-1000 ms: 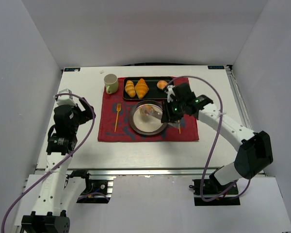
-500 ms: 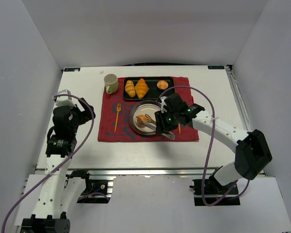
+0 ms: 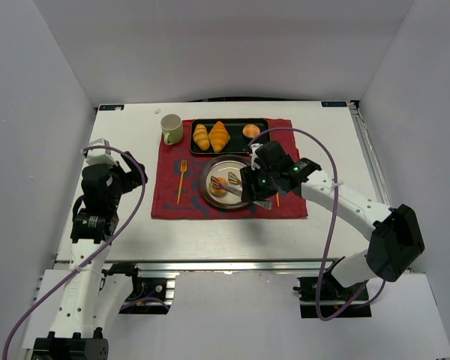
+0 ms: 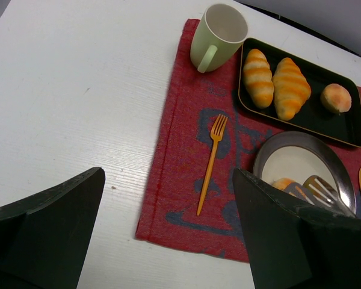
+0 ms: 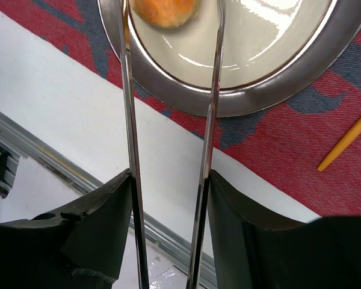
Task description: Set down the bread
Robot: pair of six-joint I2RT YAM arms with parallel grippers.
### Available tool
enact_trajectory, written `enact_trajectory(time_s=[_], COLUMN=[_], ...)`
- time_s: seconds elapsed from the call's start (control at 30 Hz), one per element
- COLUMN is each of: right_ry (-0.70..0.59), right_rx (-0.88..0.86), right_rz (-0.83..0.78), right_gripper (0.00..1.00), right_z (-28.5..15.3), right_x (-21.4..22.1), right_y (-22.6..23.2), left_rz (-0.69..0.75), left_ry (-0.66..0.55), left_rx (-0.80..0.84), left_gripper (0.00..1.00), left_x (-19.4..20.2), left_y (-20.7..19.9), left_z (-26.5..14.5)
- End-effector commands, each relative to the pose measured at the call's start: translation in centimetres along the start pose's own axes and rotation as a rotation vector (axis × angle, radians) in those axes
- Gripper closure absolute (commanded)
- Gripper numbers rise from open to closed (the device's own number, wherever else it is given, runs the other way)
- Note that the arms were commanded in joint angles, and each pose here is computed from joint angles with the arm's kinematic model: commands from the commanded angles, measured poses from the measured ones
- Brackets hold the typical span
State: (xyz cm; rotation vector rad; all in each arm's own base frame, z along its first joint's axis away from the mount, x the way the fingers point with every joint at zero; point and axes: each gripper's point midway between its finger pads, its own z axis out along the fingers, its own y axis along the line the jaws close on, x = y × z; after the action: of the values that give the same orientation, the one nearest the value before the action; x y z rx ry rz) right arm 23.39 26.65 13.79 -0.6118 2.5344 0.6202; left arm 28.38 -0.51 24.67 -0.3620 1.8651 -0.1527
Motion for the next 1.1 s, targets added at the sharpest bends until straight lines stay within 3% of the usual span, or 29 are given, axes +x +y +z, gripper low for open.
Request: enact_trajectory(time_s=[0.0, 0.3, 0.67, 1.07], right_ry=[-0.101, -0.176, -0.347, -0.249], right_rx=[0.013, 0.045, 0.209, 0.32], right_rz=[-0.001, 0.013, 0.187, 0.232], right_gripper=[0.44, 0.44, 0.47, 0.46], right_z=[-2.5, -4.1, -6.2, -0.5], right_x=[-2.8, -4.6, -12.1, -16.5], right_y=[0.8, 0.6, -5.3, -14.1], left_rz=[-0.005, -0.004, -0.003, 0.008], left_ry=[-0.032, -0.037, -0.041, -0.034], left_rx=[0.029, 0.029, 0.033, 0.039], left_gripper=[0.02, 0.02, 0.02, 0.02], left_x=[-1.4, -1.7, -2.1, -2.3], left_y=[-0.8, -0.8, -1.0, -1.3], left_z=[-0.9, -1.1, -1.1, -0.1])
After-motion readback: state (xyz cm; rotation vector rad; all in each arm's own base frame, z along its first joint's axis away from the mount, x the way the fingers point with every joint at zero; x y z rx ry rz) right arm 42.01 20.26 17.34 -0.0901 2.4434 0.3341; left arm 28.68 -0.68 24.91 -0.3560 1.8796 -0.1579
